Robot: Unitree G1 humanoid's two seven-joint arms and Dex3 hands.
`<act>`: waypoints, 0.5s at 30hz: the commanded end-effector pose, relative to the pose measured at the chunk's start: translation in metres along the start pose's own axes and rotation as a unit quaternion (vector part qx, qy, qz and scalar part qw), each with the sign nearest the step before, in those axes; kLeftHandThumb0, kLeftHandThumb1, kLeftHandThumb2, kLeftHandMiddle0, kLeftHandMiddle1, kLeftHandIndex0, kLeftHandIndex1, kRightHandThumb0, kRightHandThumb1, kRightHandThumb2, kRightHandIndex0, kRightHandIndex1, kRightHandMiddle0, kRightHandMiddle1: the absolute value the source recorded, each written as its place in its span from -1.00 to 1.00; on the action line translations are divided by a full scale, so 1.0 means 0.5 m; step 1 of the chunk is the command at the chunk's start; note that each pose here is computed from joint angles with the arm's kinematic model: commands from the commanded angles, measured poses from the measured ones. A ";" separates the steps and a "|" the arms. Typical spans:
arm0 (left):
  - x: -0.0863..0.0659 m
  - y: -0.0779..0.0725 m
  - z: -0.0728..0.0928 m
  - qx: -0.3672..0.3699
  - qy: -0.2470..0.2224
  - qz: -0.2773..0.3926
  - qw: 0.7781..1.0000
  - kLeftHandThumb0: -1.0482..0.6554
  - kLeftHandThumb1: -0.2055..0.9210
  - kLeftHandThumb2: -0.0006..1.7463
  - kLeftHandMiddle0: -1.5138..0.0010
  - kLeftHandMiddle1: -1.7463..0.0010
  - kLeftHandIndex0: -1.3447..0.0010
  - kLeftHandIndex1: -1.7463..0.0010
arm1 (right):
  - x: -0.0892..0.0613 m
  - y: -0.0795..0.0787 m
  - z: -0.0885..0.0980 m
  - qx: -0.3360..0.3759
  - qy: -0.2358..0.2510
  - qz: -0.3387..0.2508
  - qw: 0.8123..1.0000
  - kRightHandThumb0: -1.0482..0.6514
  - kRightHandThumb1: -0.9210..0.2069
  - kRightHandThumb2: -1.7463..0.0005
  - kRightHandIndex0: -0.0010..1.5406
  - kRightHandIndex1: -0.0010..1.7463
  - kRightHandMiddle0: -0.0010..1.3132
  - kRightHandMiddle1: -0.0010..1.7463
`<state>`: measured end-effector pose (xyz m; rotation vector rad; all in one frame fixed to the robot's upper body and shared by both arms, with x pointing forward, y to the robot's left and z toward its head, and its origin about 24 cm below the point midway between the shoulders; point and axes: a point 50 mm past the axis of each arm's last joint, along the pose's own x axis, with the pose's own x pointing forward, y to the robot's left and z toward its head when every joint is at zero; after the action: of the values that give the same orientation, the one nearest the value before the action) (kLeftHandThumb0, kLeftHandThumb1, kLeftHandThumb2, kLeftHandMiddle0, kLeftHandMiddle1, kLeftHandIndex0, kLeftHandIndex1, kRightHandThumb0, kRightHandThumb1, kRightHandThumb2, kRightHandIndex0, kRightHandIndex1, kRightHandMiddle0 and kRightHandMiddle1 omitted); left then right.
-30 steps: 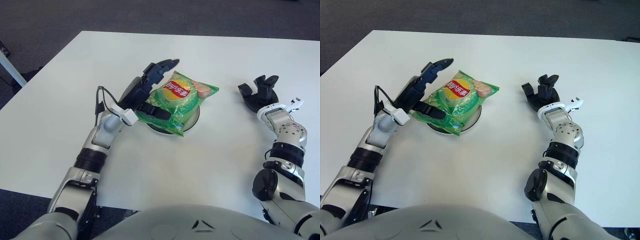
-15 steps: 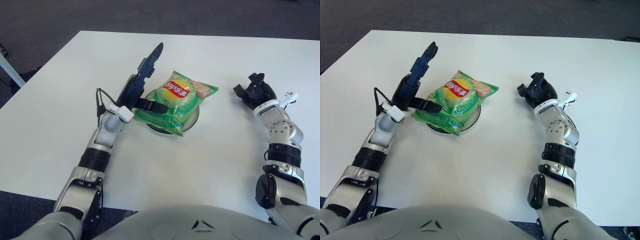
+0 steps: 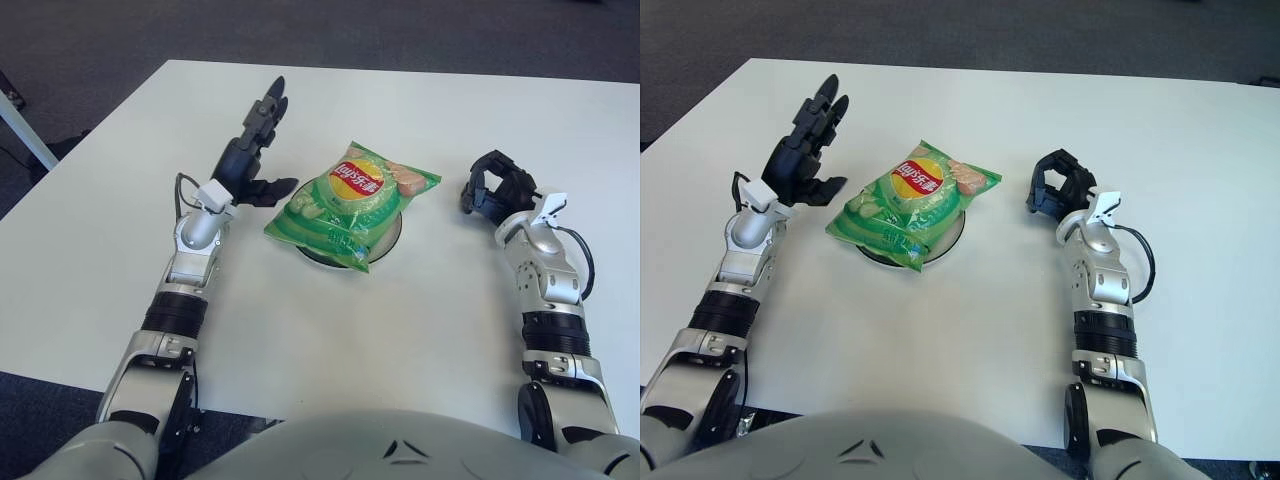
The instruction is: Put the snack into the plate.
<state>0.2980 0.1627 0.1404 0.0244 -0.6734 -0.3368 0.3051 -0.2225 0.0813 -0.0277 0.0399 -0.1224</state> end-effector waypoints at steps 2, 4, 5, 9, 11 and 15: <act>0.008 0.012 0.007 -0.075 -0.006 0.043 0.996 -0.88 1.00 -0.27 0.75 0.87 1.00 0.41 | -0.013 0.002 -0.034 -0.049 0.031 -0.007 0.998 -0.32 -0.01 -0.45 0.60 1.00 -0.11 1.00; 0.008 0.026 0.011 -0.089 -0.005 0.059 0.994 -0.88 1.00 -0.26 0.71 0.85 1.00 0.32 | -0.013 0.004 -0.036 -0.062 0.032 -0.008 0.998 -0.32 -0.01 -0.45 0.59 1.00 -0.12 1.00; 0.007 0.035 0.013 -0.094 -0.005 0.069 0.993 -0.86 1.00 -0.21 0.67 0.83 1.00 0.25 | -0.012 0.004 -0.037 -0.069 0.033 -0.009 0.997 -0.32 -0.02 -0.44 0.58 1.00 -0.12 1.00; -0.006 0.069 0.014 -0.099 0.000 0.100 0.990 -0.83 1.00 -0.19 0.61 0.59 1.00 0.00 | -0.011 0.008 -0.040 -0.091 0.036 -0.009 0.995 -0.31 -0.04 -0.42 0.57 1.00 -0.14 1.00; -0.030 0.086 0.010 -0.078 0.009 0.136 0.988 -0.81 1.00 -0.18 0.59 0.35 1.00 -0.19 | -0.011 0.011 -0.043 -0.107 0.039 -0.009 0.993 -0.31 -0.04 -0.42 0.57 1.00 -0.14 1.00; -0.056 0.094 0.001 -0.036 0.028 0.199 0.979 -0.73 1.00 -0.20 0.55 -0.13 0.90 -0.56 | -0.010 0.015 -0.045 -0.126 0.043 -0.008 0.991 -0.31 -0.04 -0.42 0.58 1.00 -0.13 1.00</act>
<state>0.2966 0.2074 0.1422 -0.1910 -0.6312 -0.0856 0.3076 -0.2092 0.0824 -0.2244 0.0192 -0.1178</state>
